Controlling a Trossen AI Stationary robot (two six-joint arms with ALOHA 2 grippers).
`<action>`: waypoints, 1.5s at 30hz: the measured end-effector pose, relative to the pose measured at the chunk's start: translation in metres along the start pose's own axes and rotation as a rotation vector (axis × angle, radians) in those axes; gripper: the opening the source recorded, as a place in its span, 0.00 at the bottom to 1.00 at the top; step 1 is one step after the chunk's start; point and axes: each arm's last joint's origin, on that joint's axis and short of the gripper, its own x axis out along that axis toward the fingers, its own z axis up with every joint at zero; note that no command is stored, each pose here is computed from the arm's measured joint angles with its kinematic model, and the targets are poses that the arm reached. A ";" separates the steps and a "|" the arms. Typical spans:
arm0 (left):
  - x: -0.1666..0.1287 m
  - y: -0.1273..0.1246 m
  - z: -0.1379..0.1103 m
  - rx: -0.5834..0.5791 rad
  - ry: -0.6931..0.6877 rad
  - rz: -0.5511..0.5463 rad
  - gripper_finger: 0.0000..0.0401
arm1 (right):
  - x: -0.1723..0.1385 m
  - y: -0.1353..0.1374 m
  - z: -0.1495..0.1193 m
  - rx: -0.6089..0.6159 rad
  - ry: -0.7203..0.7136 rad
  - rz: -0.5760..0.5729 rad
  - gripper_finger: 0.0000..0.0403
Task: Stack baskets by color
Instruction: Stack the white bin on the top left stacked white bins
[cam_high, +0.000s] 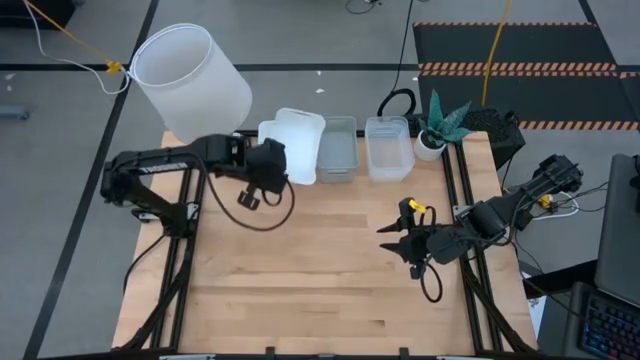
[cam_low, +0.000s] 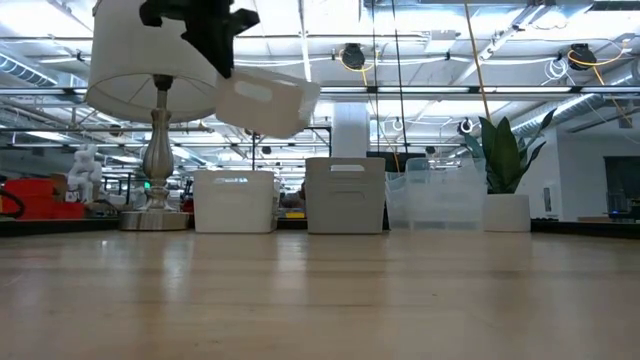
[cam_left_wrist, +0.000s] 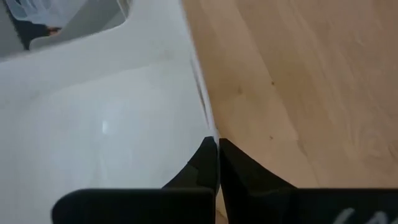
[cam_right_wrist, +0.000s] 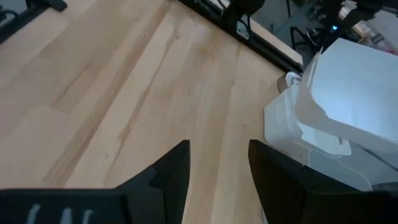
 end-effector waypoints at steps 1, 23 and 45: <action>0.000 0.004 -0.003 -0.003 -0.013 -0.010 0.01 | 0.000 0.000 -0.001 -0.001 0.007 0.001 0.39; 0.036 0.038 -0.045 -0.100 -0.122 -0.093 0.01 | 0.000 0.001 -0.003 0.011 0.026 0.004 0.39; 0.019 0.017 -0.091 -0.183 -0.238 0.069 0.01 | 0.000 0.001 -0.003 0.009 0.027 0.005 0.39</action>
